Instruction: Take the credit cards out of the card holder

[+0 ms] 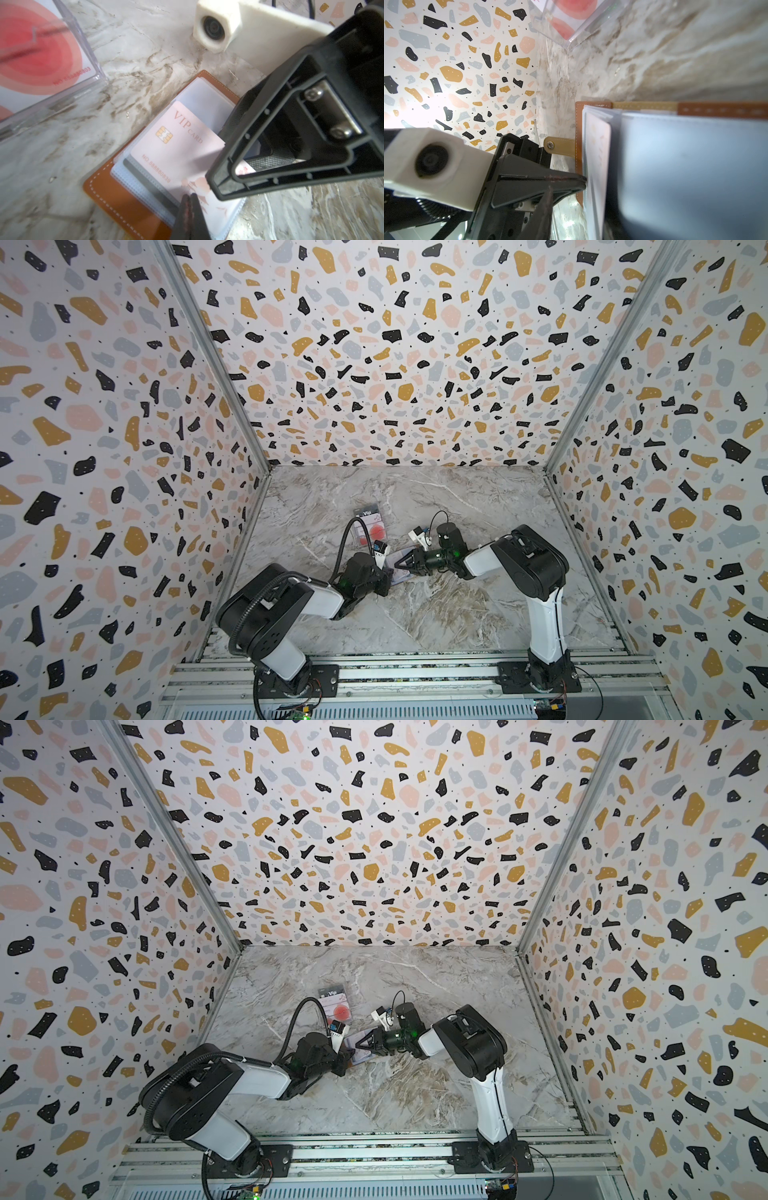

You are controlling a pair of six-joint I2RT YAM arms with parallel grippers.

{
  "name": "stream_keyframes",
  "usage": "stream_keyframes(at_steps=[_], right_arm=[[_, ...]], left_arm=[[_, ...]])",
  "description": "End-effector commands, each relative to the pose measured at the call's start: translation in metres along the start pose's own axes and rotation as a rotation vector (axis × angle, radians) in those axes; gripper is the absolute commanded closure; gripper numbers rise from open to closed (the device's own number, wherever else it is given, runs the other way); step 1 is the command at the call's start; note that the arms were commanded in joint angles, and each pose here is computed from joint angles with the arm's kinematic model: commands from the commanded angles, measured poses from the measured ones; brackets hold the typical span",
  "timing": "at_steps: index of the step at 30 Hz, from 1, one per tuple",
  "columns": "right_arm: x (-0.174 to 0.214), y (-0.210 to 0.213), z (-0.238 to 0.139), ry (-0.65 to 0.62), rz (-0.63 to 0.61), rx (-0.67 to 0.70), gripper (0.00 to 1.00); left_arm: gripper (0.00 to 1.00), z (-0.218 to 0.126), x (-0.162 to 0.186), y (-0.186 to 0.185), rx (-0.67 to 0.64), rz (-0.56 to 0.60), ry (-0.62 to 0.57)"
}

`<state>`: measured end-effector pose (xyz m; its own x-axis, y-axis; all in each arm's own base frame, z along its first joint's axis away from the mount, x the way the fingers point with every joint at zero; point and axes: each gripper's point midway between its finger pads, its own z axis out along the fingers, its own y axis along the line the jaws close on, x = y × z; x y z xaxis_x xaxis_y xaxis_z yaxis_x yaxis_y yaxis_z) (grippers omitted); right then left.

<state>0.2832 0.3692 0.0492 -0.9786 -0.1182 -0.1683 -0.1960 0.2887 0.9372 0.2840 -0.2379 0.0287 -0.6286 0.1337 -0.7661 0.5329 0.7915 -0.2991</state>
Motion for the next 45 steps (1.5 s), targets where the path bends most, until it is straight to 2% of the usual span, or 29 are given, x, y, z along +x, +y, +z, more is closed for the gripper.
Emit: stream_keyframes(at_steps=[1, 6, 14, 31, 45], right_arm=[[0.0, 0.013, 0.003, 0.017, -0.033, -0.04, 0.66], [-0.001, 0.019, 0.002, 0.017, -0.044, -0.062, 0.66], [-0.011, 0.04, -0.007, -0.006, -0.091, -0.096, 0.68], [-0.015, 0.042, -0.028, -0.035, -0.123, -0.07, 0.74], [-0.023, 0.022, -0.051, -0.104, -0.131, 0.082, 0.91]], left_arm=[[1.0, 0.001, 0.021, 0.01, -0.031, 0.008, 0.058], [1.0, -0.001, 0.049, 0.019, -0.068, 0.009, 0.143], [1.0, 0.004, 0.069, 0.024, -0.097, -0.011, 0.196], [1.0, 0.005, 0.072, 0.027, -0.109, -0.022, 0.207], [1.0, 0.005, 0.072, 0.026, -0.109, -0.024, 0.208]])
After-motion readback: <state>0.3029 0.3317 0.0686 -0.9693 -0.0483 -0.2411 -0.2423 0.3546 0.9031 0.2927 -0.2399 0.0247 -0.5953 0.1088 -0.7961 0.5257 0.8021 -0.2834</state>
